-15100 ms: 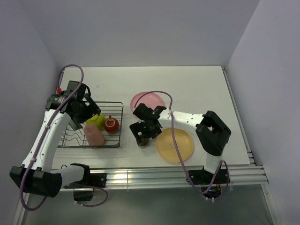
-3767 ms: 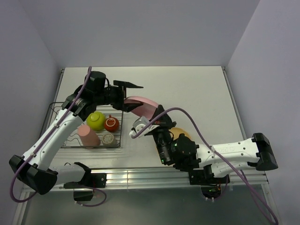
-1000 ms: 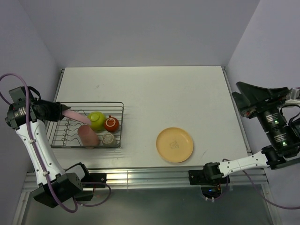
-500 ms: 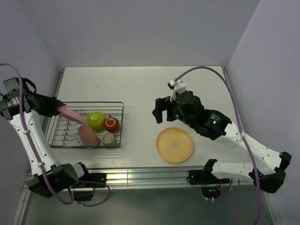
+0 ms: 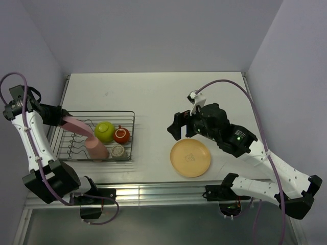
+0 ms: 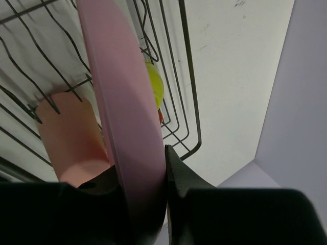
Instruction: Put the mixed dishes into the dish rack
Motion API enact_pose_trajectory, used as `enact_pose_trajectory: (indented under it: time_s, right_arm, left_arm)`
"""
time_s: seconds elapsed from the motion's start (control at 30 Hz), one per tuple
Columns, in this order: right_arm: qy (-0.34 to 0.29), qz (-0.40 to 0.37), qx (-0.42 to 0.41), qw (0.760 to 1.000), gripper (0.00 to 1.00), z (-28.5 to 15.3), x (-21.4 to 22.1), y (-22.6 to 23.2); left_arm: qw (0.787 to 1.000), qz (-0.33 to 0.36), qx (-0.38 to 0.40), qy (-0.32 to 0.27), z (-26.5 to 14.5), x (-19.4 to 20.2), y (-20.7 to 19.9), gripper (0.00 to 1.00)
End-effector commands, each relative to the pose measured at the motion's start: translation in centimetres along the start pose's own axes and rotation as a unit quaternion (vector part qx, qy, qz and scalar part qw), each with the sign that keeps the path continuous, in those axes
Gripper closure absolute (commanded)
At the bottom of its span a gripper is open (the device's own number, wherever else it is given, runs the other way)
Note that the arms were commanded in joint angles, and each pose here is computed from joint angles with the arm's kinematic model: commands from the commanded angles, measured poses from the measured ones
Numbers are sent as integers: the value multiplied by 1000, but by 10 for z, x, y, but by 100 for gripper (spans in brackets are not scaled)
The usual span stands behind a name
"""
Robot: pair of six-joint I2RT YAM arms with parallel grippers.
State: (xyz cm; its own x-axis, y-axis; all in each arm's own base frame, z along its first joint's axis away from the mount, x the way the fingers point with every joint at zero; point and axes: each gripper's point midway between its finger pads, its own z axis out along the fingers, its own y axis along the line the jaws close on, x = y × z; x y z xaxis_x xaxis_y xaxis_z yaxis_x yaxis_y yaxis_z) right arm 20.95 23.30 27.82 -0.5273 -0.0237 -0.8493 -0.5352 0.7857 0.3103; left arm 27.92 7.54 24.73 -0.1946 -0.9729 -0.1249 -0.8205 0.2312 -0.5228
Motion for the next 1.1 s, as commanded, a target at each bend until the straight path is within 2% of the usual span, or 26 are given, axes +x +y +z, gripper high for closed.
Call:
enact_pose_trajectory:
  time_s: [0.0,0.23,0.33,0.53,0.87,1.07]
  right_arm:
    - [-31,-18,-8,999,0,-5,-17,0]
    - [-29,-44,9,999,0,-8,-16,-12]
    - [-30,-47,21,998,0,-8,-15,-18]
    - [-33,-45,24,998,0,-9,-15,-20]
    - [-45,-42,27,998,0,-16,-17,-22]
    - [-44,-39,31,998,0,-18,-13,-26]
  left_arm:
    - [997,-21,70,-20,2,-9,-25,100]
    - [996,-57,65,-31,19,-7,-10,100]
    - [996,-64,39,-43,21,-6,4,100]
    - [995,-77,10,-60,12,-1,22,100]
    - [993,-87,6,-83,-16,6,29,100]
    - [992,-88,12,-88,-17,8,31,100]
